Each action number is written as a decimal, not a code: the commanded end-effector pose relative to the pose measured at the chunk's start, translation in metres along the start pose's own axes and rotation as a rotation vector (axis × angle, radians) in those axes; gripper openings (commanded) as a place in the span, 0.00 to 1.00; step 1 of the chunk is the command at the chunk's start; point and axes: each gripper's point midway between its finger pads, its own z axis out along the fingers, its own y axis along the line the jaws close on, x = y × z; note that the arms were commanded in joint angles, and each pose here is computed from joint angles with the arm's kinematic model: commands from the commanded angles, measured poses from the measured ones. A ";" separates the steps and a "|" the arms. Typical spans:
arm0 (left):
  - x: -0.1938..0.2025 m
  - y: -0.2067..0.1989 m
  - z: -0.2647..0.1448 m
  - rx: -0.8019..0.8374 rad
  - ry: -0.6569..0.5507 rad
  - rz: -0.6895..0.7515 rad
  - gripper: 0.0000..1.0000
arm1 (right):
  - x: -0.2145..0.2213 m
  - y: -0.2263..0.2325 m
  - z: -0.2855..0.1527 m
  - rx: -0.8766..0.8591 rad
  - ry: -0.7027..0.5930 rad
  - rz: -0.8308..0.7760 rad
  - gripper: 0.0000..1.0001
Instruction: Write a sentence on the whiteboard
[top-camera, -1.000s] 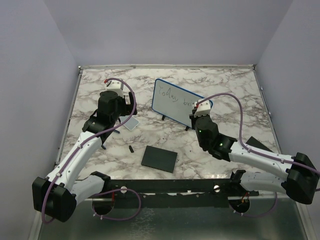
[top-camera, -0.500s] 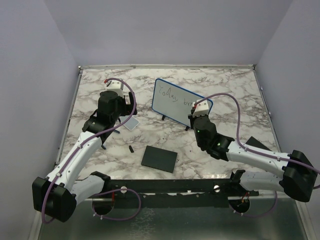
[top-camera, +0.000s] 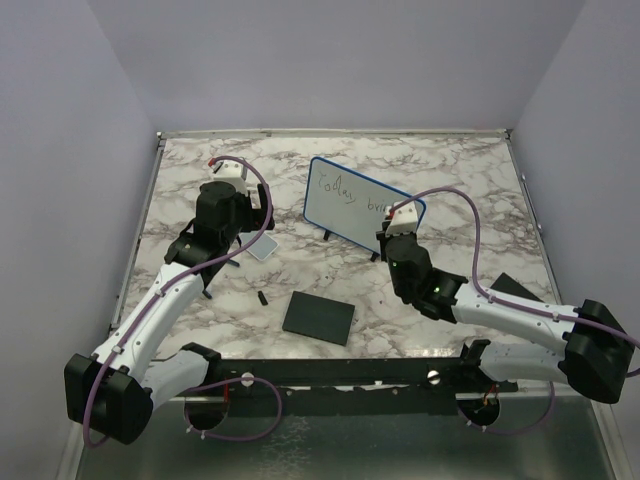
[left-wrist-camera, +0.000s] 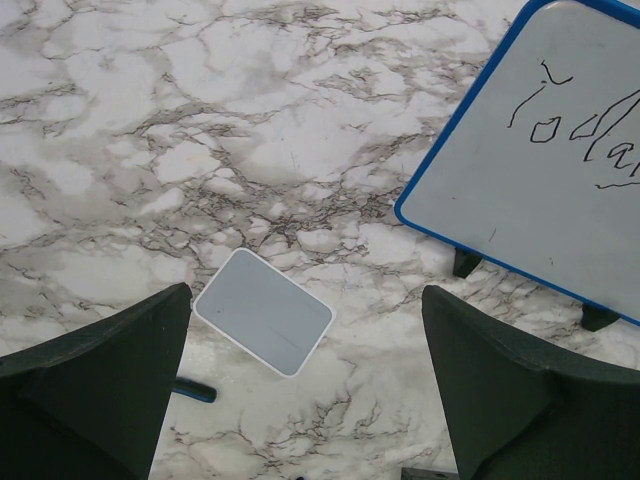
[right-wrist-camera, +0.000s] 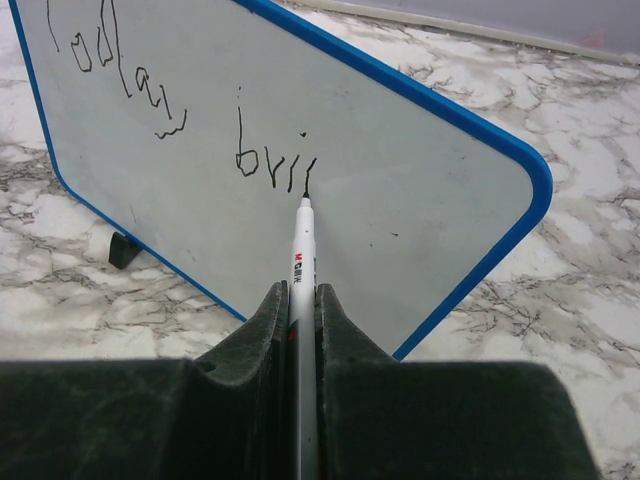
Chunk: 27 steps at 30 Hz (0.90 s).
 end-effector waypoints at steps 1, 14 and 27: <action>0.001 -0.007 -0.001 0.031 -0.004 0.001 0.99 | 0.013 -0.004 -0.001 0.023 0.028 -0.004 0.00; 0.000 -0.006 -0.002 0.030 -0.008 0.000 0.99 | -0.007 -0.006 0.000 0.028 -0.026 0.000 0.00; 0.000 -0.006 -0.002 0.028 -0.009 0.000 0.99 | -0.019 -0.013 -0.003 0.051 -0.057 -0.002 0.00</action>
